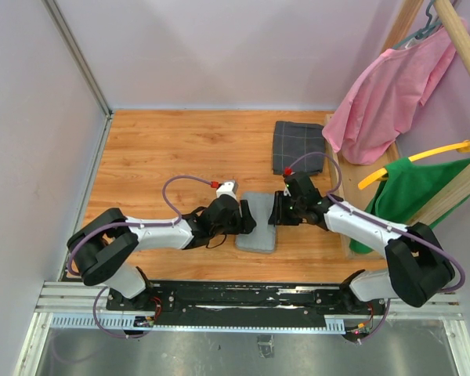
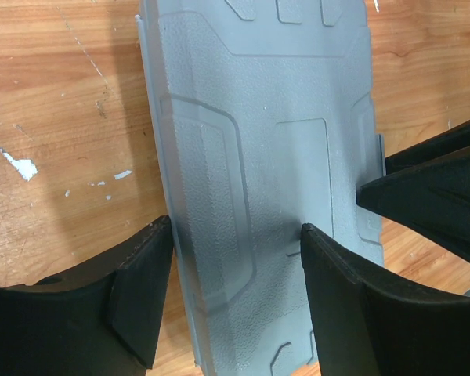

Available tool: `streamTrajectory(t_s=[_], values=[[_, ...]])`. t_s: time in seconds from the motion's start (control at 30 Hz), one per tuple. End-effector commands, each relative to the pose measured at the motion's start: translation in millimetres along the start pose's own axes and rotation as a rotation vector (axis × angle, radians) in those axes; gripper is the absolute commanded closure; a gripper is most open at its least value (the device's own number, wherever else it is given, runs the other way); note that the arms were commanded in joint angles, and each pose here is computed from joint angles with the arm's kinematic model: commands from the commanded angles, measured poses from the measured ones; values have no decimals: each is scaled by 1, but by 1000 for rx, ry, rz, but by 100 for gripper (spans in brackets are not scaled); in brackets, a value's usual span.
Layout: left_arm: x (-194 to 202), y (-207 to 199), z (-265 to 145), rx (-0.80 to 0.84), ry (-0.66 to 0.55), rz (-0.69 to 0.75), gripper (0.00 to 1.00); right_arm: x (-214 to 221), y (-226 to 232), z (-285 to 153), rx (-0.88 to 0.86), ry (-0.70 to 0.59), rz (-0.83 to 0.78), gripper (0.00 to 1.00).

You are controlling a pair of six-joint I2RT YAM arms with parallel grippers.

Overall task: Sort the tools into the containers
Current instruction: Close the storage box at the center of the board.

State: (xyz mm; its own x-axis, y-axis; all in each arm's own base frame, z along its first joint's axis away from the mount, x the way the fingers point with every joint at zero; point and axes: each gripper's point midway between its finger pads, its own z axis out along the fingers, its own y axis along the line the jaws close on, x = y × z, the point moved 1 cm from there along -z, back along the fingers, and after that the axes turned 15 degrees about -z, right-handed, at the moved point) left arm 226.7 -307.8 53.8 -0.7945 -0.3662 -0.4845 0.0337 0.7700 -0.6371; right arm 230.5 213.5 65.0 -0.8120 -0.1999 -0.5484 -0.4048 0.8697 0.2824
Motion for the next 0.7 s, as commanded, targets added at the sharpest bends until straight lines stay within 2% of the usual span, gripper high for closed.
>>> streamTrajectory(t_s=[0.0,0.33,0.67], values=[[64,2,-8,3,236,61,35,6,8,10,11,45,-72,66],[66,0,-5,4,241,71,36,23,9,16,55,104,-82,72],[66,2,-6,4,239,69,36,47,6,25,40,124,-21,87]])
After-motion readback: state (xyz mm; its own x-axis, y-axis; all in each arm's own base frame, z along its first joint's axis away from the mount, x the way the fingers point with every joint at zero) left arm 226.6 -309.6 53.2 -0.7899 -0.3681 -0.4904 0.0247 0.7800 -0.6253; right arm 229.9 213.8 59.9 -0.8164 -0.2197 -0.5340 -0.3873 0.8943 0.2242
